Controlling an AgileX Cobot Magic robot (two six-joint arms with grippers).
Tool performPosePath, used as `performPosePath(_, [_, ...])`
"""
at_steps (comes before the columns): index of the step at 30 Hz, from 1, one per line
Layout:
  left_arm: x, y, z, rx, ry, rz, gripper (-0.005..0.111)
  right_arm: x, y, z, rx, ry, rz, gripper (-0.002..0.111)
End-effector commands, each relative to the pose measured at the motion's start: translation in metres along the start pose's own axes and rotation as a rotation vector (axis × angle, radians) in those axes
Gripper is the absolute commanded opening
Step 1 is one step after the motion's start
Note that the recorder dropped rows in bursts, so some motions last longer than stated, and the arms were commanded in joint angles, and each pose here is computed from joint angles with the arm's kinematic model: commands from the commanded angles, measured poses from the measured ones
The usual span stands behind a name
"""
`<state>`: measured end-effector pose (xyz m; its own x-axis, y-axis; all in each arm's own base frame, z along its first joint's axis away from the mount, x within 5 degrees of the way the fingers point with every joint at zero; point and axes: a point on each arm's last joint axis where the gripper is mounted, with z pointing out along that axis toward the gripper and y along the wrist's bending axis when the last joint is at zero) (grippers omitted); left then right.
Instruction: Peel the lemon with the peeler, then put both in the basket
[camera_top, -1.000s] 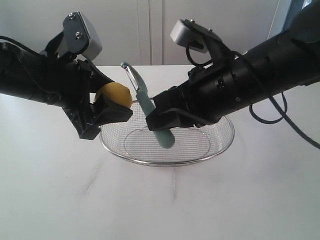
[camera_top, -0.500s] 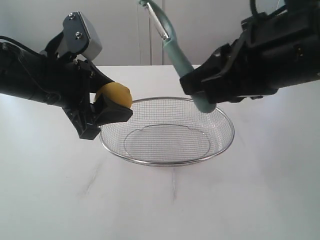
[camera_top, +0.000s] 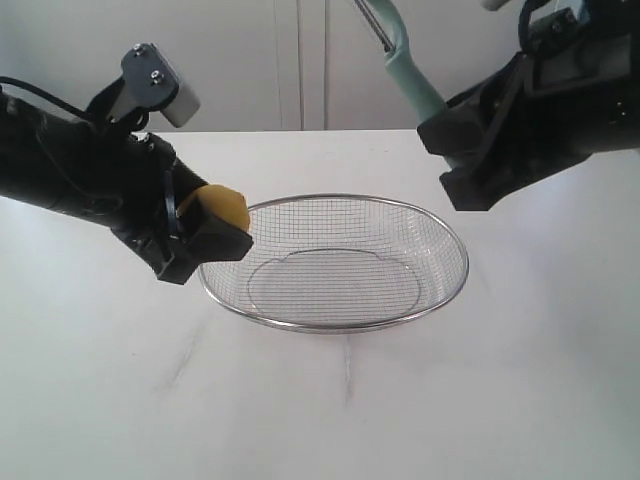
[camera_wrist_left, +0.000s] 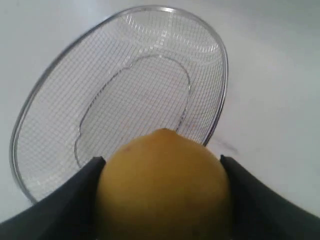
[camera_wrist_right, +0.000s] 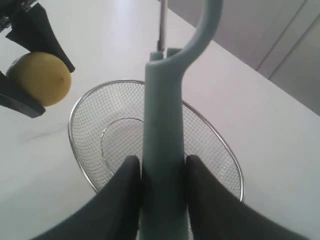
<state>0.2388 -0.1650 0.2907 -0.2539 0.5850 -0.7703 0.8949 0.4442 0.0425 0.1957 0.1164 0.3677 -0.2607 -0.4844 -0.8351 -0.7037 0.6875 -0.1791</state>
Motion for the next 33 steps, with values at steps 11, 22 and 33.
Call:
performPosePath(11, [-0.003, 0.000, -0.041, -0.088, 0.323, -0.235, 0.000, 0.004, -0.006, 0.013, 0.042, 0.001, 0.143, 0.000])
performPosePath(22, [-0.005, 0.000, -0.040, -0.090, 0.306, -0.239, 0.000, 0.018, -0.022, 0.090, 0.022, 0.305, 0.245, 0.000])
performPosePath(33, [-0.005, 0.000, -0.040, -0.094, 0.299, -0.238, 0.000, 0.029, -0.037, 0.172, 0.015, 0.416, 0.230, 0.000])
